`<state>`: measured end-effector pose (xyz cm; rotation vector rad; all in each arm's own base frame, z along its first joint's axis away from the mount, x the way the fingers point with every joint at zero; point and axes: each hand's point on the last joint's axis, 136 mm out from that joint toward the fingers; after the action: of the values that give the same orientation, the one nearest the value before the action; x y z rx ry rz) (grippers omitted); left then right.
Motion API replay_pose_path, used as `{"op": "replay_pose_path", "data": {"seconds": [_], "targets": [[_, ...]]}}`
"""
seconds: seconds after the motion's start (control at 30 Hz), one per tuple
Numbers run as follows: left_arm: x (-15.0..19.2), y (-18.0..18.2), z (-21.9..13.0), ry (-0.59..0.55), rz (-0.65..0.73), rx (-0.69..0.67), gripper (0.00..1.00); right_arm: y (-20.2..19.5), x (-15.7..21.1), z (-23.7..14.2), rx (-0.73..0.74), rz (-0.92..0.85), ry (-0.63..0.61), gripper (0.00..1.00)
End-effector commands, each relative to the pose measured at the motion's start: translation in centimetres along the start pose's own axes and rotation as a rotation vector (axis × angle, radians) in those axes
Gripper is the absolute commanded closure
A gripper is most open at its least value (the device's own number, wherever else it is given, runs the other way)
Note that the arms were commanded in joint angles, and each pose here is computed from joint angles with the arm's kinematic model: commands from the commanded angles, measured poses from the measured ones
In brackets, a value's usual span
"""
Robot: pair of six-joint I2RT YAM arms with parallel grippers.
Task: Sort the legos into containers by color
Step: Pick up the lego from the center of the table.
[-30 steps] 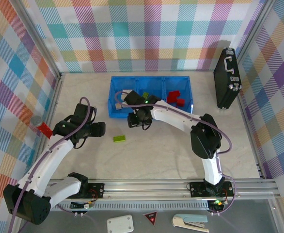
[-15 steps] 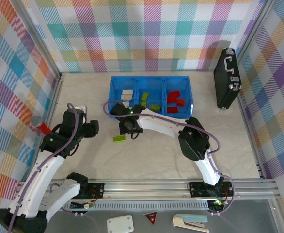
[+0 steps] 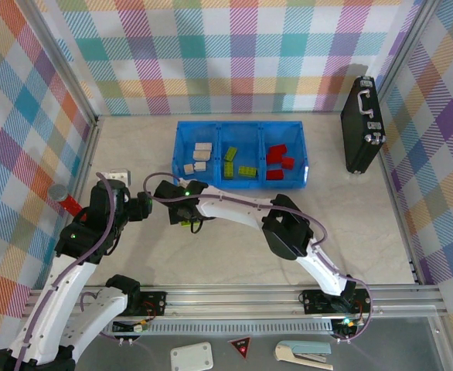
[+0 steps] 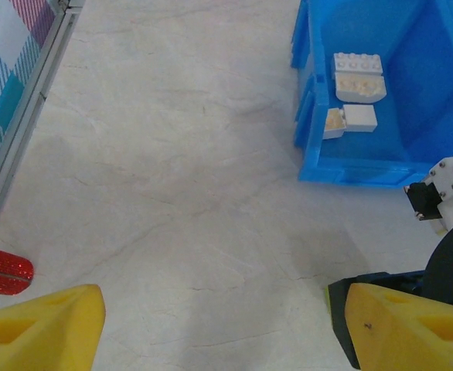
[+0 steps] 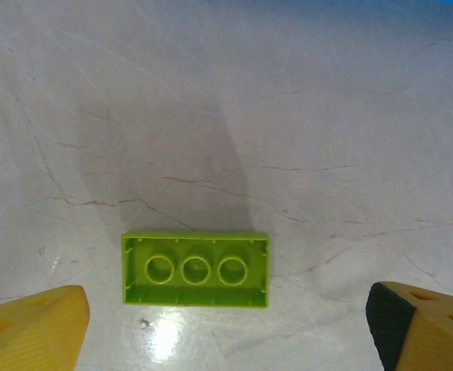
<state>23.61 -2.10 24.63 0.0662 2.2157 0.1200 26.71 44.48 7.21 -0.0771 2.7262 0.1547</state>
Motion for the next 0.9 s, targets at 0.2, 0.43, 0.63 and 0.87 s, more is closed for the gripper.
{"op": "replay_pose_path", "data": {"seconds": [0.2, 0.43, 0.63, 0.87], "targets": [[-0.3, 0.4, -0.1, -0.025, -0.018, -0.015, 0.18, 1.0, 1.0, 2.7, 0.014, 0.007, 0.011, 0.10], [-0.3, 0.4, -0.2, -0.028, -0.018, -0.015, 0.18, 1.1, 1.8, 4.2, 0.023, 0.010, 0.037, 0.12], [-0.4, 0.6, -0.3, -0.036, -0.020, -0.019, 0.18, 1.1, 2.6, 5.0, 0.029, 0.004, 0.060, 0.14], [-0.3, 0.6, -0.4, -0.039, -0.021, -0.018, 0.17, 1.3, 3.0, 5.0, 0.024, -0.002, 0.067, 0.21]]}}
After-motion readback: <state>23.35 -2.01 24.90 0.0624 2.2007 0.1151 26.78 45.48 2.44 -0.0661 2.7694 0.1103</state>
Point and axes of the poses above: each hand's point on the last joint's axis, 136 mm out from that joint toward the fingers, its own z axis out along the fingers, its own y axis along the line the jaws close on, x = y × z, and after that the axes turned 8 degrees about z, right-handed
